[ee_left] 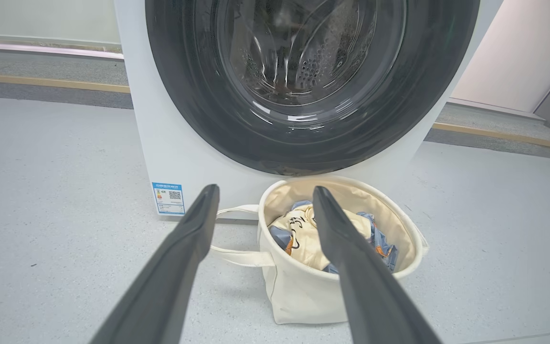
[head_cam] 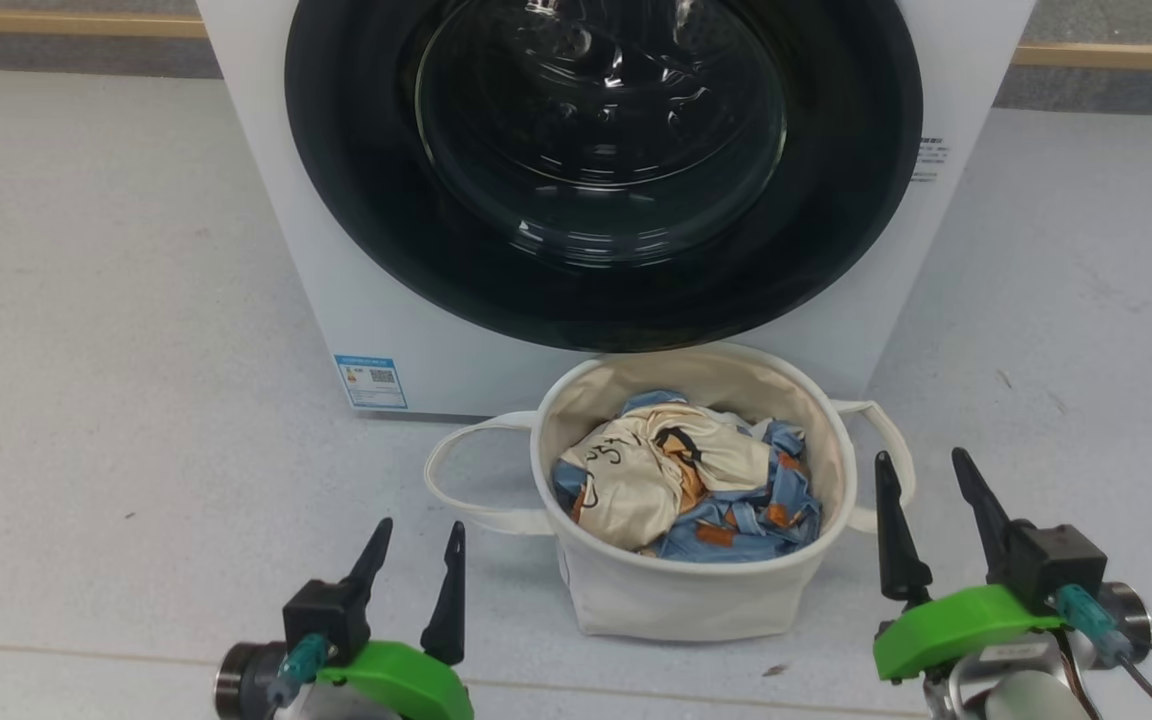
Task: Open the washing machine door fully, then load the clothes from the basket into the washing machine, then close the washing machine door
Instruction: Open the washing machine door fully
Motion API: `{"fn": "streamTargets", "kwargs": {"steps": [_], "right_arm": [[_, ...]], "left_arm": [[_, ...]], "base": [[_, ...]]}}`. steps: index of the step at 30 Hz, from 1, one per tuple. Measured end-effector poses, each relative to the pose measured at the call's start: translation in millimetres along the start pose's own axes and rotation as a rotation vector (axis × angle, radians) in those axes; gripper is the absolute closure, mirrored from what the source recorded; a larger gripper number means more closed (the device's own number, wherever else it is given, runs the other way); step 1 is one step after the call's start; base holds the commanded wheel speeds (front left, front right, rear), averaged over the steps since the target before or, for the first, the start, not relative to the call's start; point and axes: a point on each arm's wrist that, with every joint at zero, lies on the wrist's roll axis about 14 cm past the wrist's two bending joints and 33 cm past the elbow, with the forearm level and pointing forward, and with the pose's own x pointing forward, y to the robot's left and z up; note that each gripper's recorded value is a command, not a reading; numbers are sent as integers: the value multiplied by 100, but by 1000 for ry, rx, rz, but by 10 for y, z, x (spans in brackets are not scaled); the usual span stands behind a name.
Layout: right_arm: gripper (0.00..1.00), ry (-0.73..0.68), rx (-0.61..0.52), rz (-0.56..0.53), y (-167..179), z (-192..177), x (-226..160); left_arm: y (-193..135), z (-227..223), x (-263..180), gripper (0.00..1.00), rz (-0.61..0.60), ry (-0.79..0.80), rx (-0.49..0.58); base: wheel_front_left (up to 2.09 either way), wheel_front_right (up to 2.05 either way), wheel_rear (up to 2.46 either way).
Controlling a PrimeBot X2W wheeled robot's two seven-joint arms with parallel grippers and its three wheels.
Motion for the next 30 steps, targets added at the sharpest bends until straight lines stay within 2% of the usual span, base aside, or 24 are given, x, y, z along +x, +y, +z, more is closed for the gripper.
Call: {"fn": "streamTargets", "kwargs": {"steps": [20, 30], "right_arm": [[0, 8, 4, 13, 47, -29, 16], [0, 10, 2, 7, 23, -34, 17]], "left_arm": [[34, 48, 2, 0, 14, -16, 23], [-52, 180, 20, 0, -15, -60, 26]], "base": [[115, 126, -241], [62, 62, -125]]}}
